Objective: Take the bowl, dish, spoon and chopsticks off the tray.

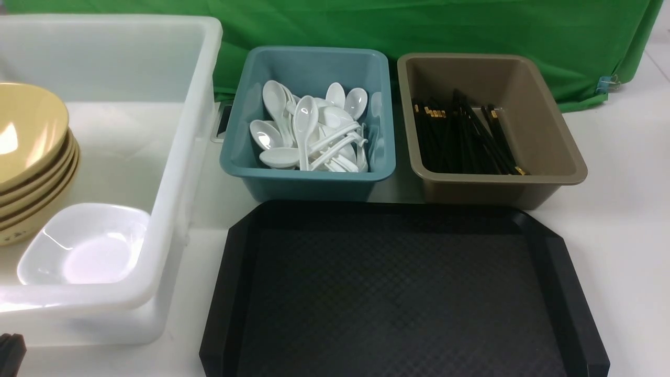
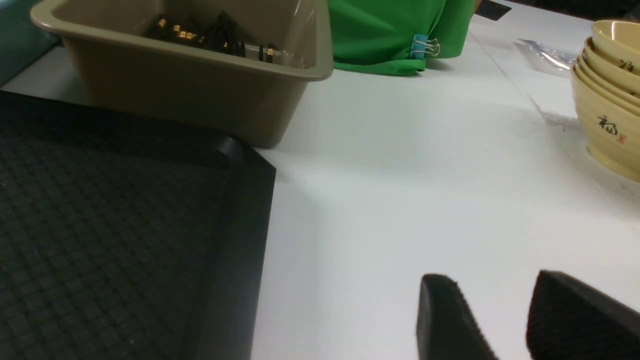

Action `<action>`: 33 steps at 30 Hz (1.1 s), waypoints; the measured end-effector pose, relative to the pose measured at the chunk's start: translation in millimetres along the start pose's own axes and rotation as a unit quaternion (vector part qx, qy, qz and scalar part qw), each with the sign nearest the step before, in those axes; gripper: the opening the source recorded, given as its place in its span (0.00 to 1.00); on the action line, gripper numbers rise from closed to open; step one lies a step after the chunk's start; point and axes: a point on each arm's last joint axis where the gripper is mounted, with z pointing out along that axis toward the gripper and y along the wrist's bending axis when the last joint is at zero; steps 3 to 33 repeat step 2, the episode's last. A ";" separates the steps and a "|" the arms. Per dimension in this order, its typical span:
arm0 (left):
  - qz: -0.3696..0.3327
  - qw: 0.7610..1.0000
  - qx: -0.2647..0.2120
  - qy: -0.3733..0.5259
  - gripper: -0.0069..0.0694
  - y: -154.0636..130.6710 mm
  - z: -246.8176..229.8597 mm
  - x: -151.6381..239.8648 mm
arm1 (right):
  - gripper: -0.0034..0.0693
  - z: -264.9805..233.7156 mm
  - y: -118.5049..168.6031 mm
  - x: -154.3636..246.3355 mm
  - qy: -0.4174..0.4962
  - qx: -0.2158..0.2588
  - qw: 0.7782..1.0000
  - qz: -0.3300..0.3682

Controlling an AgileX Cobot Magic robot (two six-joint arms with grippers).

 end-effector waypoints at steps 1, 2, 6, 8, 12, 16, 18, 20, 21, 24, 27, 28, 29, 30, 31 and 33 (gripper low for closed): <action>0.000 1.000 0.000 0.000 0.11 0.0 0.0 0.0 | 0.38 0.0 0.0 0.0 0.000 0.000 1.000 0.000; 0.000 1.000 0.000 0.000 0.11 0.0 0.0 0.0 | 0.38 0.0 0.0 0.0 0.000 0.000 1.000 0.000; 0.000 1.000 0.000 0.000 0.11 0.0 0.0 0.0 | 0.38 0.0 0.0 0.0 0.000 0.000 1.000 0.000; 0.000 1.000 0.000 0.000 0.11 0.0 0.0 0.0 | 0.38 0.0 0.0 0.0 0.000 0.000 1.000 0.000; 0.000 1.000 0.000 0.000 0.11 0.0 0.0 0.0 | 0.38 0.0 0.0 0.0 0.000 0.000 1.000 0.000; 0.000 1.000 0.000 0.000 0.11 0.0 0.0 0.0 | 0.38 0.0 0.0 0.0 0.000 0.000 1.000 0.000; 0.000 1.000 0.000 0.000 0.11 0.0 0.0 0.0 | 0.38 0.0 0.0 0.0 0.000 0.000 1.000 0.000; 0.000 1.000 0.000 0.000 0.11 0.0 0.0 0.0 | 0.38 0.0 0.0 0.0 0.000 0.000 1.000 0.000; 0.000 1.000 0.000 0.000 0.11 0.0 0.0 0.0 | 0.38 0.0 0.0 0.0 0.000 0.000 1.000 0.000; 0.000 1.000 0.000 0.000 0.11 0.0 0.0 0.0 | 0.38 0.0 0.0 0.0 0.000 0.000 1.000 0.000; 0.000 1.000 0.000 0.000 0.11 0.0 0.0 0.0 | 0.38 0.0 0.0 0.0 0.000 0.000 1.000 0.000; 0.000 1.000 0.000 0.000 0.11 0.0 0.0 0.0 | 0.38 0.0 0.0 0.0 0.000 0.000 1.000 0.000; 0.000 1.000 0.000 0.000 0.11 0.0 0.0 0.0 | 0.38 0.0 0.0 0.0 0.000 0.000 1.000 0.000; 0.000 1.000 0.000 0.000 0.11 0.0 0.0 0.0 | 0.38 0.0 0.0 0.0 0.000 0.000 1.000 0.000; 0.000 1.000 0.000 0.000 0.11 0.0 0.0 0.0 | 0.38 0.0 0.0 0.0 0.000 0.000 1.000 0.000; 0.000 1.000 0.000 0.000 0.11 0.0 0.0 0.0 | 0.38 0.0 0.0 0.0 0.000 0.000 1.000 0.000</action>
